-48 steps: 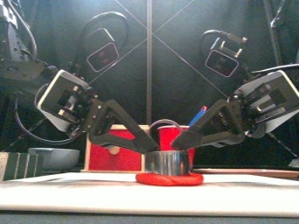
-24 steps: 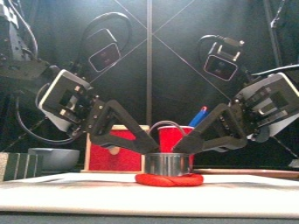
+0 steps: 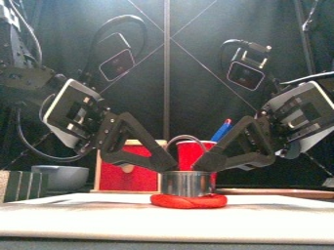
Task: Get the cutter from the drawer then cut the dough then place the extra dough in the bowl
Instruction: Cut the dough
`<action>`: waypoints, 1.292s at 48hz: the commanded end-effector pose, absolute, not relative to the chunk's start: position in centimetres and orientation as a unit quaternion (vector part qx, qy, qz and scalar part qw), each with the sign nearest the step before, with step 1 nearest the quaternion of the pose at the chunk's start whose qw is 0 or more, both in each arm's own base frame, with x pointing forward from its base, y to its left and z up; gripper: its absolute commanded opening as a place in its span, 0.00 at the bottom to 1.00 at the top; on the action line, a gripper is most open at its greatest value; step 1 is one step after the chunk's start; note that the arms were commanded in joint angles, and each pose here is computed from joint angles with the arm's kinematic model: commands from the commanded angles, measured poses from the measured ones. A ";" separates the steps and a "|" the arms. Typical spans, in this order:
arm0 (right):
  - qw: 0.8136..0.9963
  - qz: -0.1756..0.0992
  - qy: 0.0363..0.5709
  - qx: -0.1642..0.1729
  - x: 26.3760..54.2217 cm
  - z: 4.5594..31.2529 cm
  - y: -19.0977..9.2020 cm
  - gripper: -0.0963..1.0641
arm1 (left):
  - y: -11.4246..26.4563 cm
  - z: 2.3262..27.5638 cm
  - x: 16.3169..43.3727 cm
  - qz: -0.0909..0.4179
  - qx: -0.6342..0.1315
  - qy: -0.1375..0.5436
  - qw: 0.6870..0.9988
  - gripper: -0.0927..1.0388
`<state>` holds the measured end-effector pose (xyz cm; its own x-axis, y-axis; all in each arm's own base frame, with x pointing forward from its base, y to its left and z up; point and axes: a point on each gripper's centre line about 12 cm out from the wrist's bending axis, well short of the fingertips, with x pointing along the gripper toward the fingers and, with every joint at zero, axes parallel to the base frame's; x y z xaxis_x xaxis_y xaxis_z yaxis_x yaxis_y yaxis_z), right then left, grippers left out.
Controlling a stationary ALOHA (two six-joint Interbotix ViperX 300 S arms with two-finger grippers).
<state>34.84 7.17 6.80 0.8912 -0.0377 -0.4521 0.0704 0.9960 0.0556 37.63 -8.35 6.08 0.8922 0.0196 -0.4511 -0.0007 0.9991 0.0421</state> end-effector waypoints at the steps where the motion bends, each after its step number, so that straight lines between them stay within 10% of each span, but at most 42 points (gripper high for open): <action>1: 0.955 -0.038 0.293 0.033 34.0 4.0 6.6 0.45 | -8.1 5.3 37.4 0.007 0.019 0.252 0.968 0.61; 62: 0.981 0.012 0.183 0.056 36.9 14.0 7.9 0.69 | -9.5 14.7 38.8 -0.028 0.042 0.131 0.990 0.84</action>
